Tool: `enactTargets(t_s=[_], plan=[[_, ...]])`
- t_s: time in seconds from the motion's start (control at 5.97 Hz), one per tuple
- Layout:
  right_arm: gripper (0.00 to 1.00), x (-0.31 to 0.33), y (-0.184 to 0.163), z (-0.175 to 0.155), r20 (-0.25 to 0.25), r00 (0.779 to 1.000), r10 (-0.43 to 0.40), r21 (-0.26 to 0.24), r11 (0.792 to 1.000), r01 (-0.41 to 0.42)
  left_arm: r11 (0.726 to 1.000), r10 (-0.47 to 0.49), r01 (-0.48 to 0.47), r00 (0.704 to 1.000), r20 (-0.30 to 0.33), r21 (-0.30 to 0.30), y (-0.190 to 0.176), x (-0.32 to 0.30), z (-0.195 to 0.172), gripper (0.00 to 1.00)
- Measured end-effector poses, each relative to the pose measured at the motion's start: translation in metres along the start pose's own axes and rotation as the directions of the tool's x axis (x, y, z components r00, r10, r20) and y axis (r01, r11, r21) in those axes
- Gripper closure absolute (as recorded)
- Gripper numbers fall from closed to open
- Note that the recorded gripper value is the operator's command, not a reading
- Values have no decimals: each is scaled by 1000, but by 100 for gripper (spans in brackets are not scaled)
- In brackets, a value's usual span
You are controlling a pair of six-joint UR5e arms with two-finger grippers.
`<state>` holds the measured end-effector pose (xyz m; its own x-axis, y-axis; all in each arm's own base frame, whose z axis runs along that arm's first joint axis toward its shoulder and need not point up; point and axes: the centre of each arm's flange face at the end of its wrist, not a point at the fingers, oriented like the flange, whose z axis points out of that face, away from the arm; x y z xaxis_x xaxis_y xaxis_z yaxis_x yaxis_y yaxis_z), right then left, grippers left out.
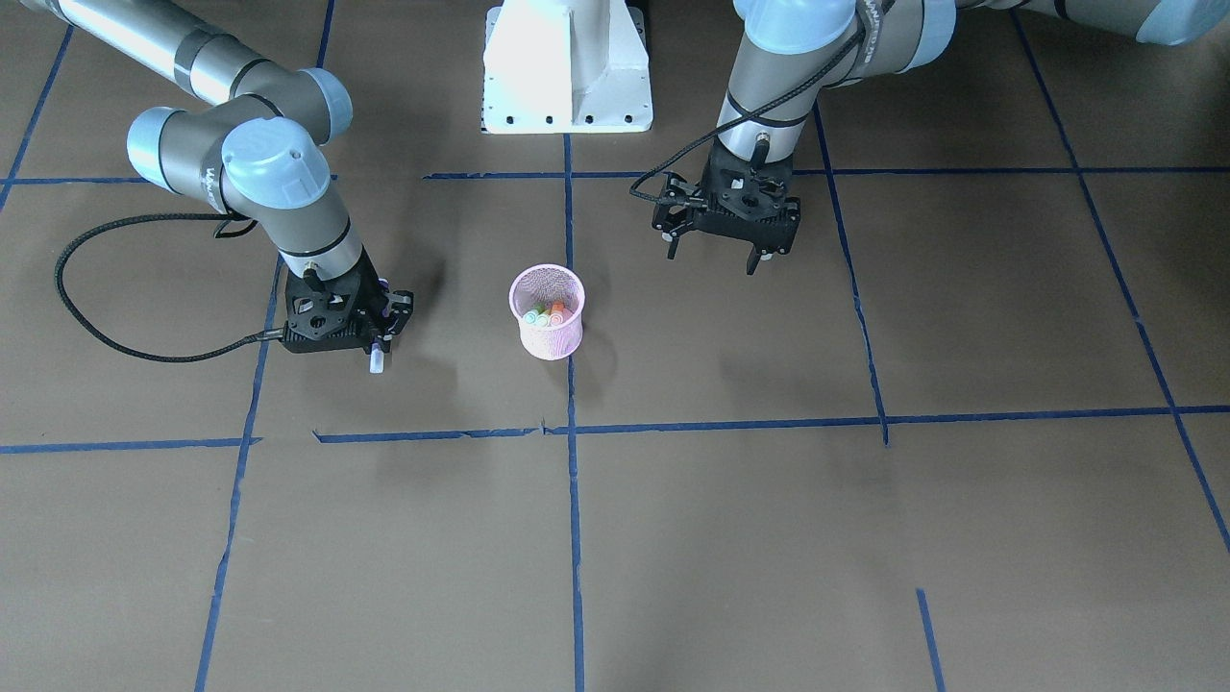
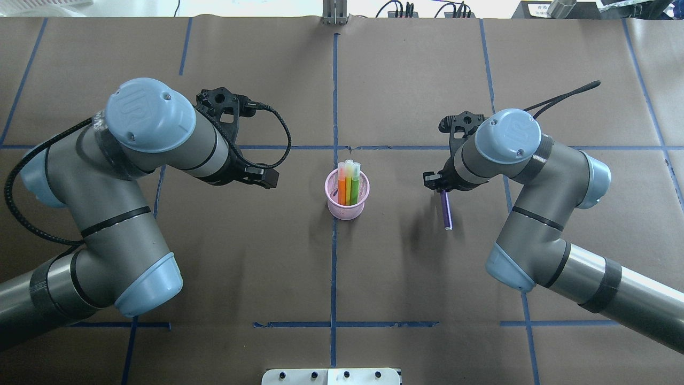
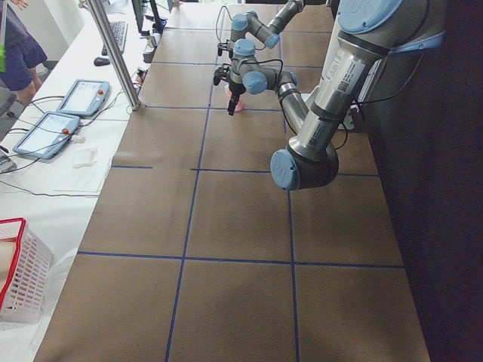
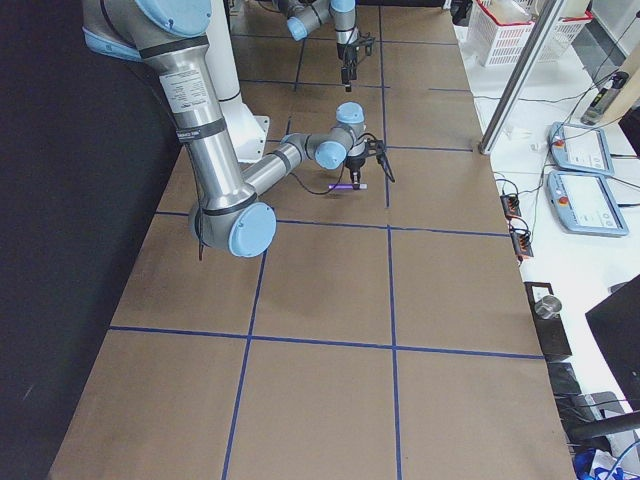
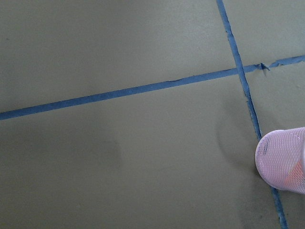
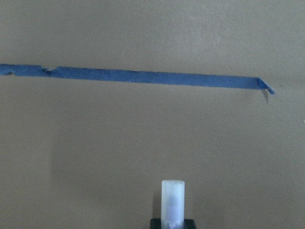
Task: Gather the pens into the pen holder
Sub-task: 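Lower the right gripper and grasp the purple marker, then lift the purple marker and carry it over the cup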
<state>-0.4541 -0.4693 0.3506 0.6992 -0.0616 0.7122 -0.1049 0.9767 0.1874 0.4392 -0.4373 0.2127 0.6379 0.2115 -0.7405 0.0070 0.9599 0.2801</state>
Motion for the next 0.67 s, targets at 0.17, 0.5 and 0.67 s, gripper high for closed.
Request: enactTargets(t_s=[0.17,0.5,0.67], plan=[[100,-8,-9,-29,-2,1000,6,127,992,-6,1000,0,0,1000,1,0,0,0,0,0],[100,-46,0,-68,10,995,99,420,902,-94,1000,-2,2,1000,7,-3,0,-2,4,0],[100,-77,7,-84,49,990,133,538,832,-138,1000,-3,3,1000,10,-5,0,-2,6,0]])
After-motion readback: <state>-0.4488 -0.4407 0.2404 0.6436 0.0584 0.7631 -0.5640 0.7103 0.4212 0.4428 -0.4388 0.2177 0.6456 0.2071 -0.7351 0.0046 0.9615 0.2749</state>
